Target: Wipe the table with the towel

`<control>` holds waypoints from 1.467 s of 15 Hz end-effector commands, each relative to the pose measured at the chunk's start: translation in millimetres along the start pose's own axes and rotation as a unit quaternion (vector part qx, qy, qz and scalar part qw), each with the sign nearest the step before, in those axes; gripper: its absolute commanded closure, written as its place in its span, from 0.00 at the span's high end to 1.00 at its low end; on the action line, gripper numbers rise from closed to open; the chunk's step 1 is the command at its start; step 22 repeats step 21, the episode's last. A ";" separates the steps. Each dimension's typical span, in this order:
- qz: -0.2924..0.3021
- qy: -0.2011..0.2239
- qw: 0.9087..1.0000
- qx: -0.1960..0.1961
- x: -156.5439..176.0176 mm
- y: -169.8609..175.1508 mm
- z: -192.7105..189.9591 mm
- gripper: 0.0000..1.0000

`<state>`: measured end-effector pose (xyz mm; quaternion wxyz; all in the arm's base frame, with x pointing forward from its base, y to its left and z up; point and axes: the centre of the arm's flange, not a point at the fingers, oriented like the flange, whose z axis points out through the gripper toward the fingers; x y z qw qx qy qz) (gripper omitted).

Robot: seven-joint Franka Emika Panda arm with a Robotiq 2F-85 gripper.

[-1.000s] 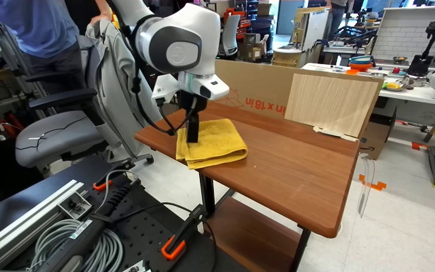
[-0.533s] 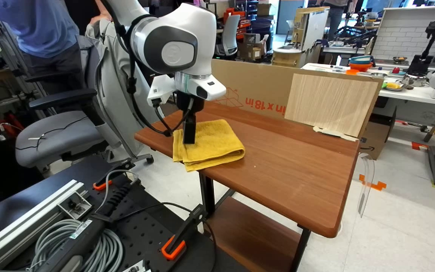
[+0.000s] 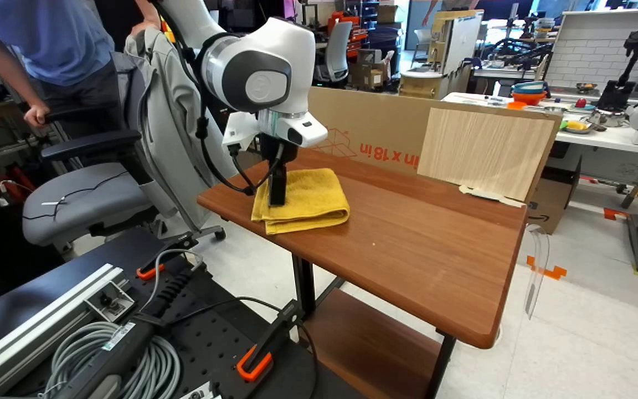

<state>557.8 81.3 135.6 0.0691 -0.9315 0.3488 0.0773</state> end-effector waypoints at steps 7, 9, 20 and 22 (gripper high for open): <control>-0.008 0.048 0.995 0.083 -6.5 -89.1 -22.0 1.00; -0.015 0.050 0.993 0.105 -10.1 -82.0 -47.0 1.00; -0.023 0.049 0.987 0.154 -11.7 -63.9 -107.4 1.00; -0.023 0.048 0.987 0.153 -12.8 -62.3 -107.5 1.00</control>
